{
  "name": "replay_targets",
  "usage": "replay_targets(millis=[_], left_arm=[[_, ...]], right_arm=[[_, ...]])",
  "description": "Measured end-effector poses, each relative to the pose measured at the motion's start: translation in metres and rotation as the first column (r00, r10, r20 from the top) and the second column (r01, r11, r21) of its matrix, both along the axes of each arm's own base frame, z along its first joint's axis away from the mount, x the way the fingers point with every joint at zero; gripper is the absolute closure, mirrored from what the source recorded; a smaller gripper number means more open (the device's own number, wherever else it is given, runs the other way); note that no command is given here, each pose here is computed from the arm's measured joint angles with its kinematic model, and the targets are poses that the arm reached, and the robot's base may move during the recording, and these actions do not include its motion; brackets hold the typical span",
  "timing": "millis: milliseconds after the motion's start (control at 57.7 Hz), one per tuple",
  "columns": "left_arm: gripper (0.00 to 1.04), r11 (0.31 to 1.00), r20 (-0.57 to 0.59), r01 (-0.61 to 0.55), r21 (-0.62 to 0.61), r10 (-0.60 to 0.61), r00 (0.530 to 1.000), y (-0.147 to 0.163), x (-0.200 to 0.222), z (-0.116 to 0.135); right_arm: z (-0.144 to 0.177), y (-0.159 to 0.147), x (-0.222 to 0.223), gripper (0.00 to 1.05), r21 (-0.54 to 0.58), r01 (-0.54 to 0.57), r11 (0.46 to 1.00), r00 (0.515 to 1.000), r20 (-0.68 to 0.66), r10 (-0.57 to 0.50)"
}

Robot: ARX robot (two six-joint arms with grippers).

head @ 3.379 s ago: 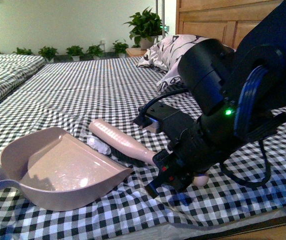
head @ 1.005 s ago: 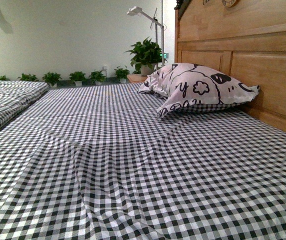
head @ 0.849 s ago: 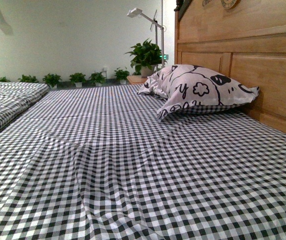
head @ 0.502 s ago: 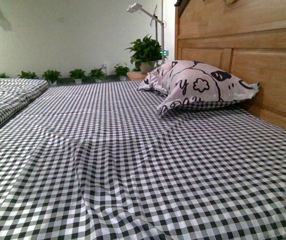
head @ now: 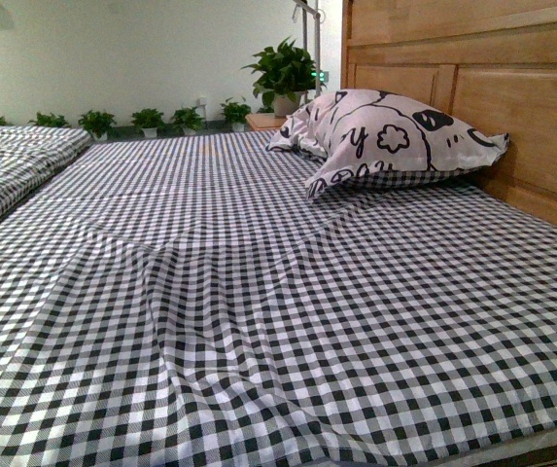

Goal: Clean up trash

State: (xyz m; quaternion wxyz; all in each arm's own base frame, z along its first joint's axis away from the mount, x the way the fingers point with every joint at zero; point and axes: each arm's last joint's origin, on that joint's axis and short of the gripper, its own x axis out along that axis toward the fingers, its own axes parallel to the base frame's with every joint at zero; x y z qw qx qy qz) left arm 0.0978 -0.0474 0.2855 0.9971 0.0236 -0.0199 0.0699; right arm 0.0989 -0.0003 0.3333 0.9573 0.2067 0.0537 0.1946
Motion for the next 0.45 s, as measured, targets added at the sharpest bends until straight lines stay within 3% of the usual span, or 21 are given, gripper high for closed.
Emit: replay_targets(millis=[450], left_arm=[[0.78, 1.000, 0.000, 0.000, 0.000, 0.000, 1.000, 0.0000, 0.0000, 0.0000]], right_arm=[[0.0000, 0.0000, 0.0000, 0.86, 0.000, 0.000, 1.000, 1.000, 0.000, 0.000]])
